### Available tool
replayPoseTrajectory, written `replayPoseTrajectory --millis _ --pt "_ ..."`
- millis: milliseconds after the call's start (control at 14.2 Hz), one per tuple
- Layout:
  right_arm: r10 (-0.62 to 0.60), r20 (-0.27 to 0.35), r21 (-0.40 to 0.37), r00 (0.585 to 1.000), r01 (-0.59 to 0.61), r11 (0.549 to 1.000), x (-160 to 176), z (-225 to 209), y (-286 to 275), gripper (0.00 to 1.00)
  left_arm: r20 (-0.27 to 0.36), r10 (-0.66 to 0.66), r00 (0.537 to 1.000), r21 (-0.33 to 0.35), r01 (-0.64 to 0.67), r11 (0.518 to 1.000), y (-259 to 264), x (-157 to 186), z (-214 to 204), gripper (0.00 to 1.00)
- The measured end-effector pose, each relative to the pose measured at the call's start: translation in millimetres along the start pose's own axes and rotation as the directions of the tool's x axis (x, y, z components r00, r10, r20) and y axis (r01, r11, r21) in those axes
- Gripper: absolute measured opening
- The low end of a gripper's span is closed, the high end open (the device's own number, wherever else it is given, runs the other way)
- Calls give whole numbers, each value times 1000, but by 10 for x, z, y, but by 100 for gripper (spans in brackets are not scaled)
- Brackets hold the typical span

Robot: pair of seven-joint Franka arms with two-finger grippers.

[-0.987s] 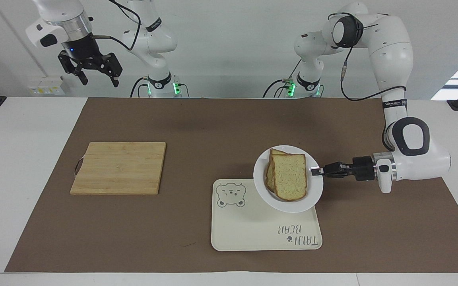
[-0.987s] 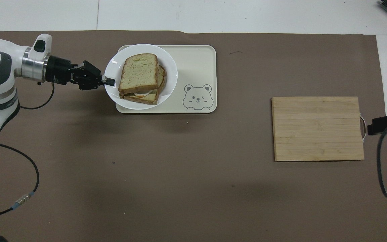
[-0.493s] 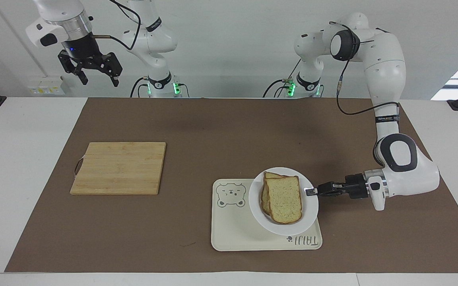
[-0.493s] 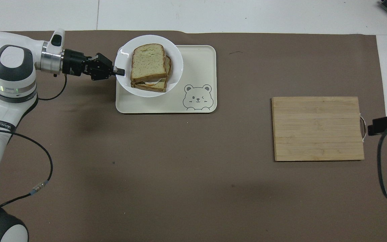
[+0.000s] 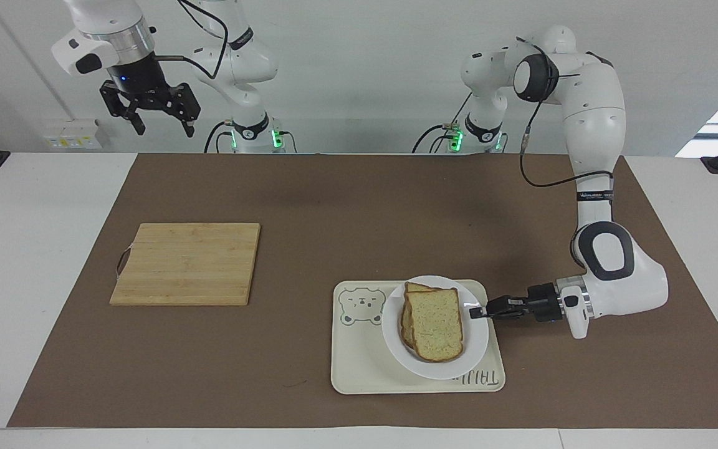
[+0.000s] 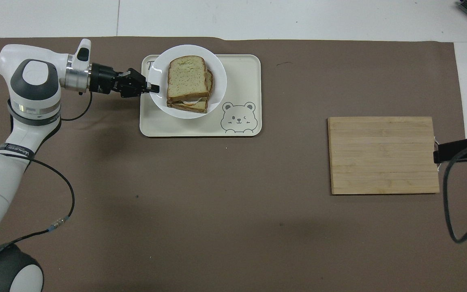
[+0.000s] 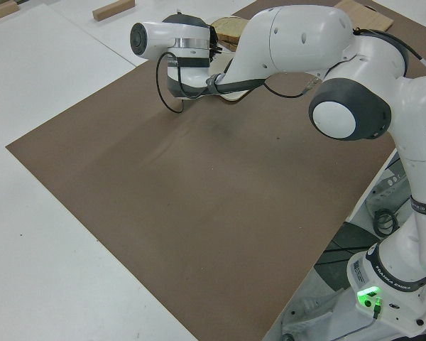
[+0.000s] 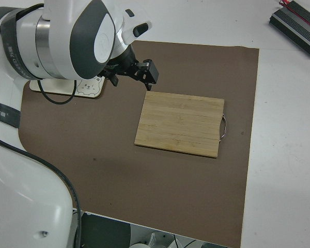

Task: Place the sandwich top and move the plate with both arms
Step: 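Carry the plate with the left gripper onto the bear tray, then lower the plate onto the tray and open the left gripper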

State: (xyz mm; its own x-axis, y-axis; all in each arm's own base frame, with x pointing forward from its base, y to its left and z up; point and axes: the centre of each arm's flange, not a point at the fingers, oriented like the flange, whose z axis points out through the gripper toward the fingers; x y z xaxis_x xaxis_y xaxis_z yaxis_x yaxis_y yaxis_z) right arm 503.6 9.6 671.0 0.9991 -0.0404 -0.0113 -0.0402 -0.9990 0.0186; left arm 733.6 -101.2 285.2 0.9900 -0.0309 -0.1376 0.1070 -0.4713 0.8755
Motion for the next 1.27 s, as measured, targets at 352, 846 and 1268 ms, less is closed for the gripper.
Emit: replayPoseTrajectory --millis 352,846,1268 --pt "-5 -34 2 999 5 1000 36 -7 -16 100 4 18 1000 -2 -18 1000 -251 36 178 4" --pt "2 -33 2 999 -2 1000 39 0 25 100 -9 25 1000 2 -25 1000 -317 58 220 4" --pt "3 -33 3 999 -3 1000 39 2 28 100 -10 25 1000 2 -25 1000 -321 59 226 4"
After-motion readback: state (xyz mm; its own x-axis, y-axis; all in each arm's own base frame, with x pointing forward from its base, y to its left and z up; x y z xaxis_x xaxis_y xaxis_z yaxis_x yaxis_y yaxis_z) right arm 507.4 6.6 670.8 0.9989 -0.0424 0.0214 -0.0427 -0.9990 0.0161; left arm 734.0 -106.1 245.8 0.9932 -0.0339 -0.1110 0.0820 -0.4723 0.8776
